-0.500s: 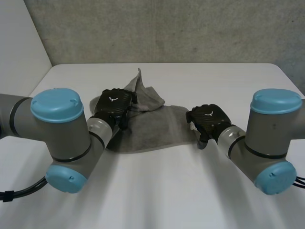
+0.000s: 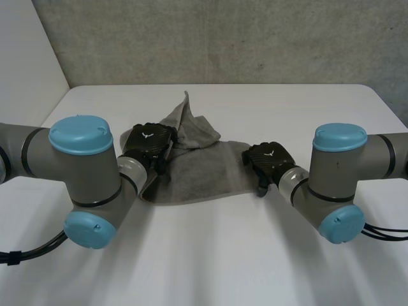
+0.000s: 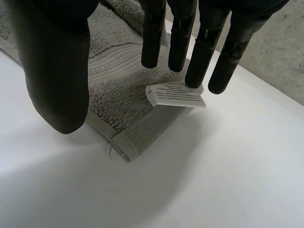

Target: Fold the towel.

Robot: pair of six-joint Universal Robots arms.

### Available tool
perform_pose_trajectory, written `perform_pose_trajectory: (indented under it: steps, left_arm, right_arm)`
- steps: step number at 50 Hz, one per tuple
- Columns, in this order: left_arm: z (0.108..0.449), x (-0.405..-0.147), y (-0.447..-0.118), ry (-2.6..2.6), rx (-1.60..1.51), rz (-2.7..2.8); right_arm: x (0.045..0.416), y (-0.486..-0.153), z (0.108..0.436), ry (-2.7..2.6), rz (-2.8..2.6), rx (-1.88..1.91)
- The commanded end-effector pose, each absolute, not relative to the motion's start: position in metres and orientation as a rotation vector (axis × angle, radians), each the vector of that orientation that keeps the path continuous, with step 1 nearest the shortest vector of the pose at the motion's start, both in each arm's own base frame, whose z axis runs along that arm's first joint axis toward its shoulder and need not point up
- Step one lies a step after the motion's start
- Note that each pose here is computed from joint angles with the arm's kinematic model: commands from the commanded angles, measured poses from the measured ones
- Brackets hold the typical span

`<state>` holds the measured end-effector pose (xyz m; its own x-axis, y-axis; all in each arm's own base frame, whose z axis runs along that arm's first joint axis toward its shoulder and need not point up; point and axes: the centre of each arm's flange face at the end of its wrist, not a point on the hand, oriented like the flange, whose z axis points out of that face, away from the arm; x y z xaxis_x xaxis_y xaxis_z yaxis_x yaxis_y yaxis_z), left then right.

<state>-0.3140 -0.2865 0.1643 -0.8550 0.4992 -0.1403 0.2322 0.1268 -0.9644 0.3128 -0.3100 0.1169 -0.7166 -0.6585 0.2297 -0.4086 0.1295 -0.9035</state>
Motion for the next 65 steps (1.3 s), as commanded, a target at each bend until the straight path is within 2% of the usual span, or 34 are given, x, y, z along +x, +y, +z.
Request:
perform_pose_trajectory:
  steps: [1,12,65]
  left_arm:
    - [0.164,-0.314,-0.286,-2.184,-0.725,1.802]
    - [0.162,-0.314,-0.286,-2.189,-0.725,1.8]
    - [0.161,-0.314,-0.284,-2.189,-0.728,1.795]
  right_arm:
    - [0.314,-0.314,0.113,2.183,-1.626,-1.052]
    - [0.316,-0.319,0.104,2.192,-1.622,-1.06]
    - [0.326,-0.338,0.109,2.138,-1.696,-1.04]
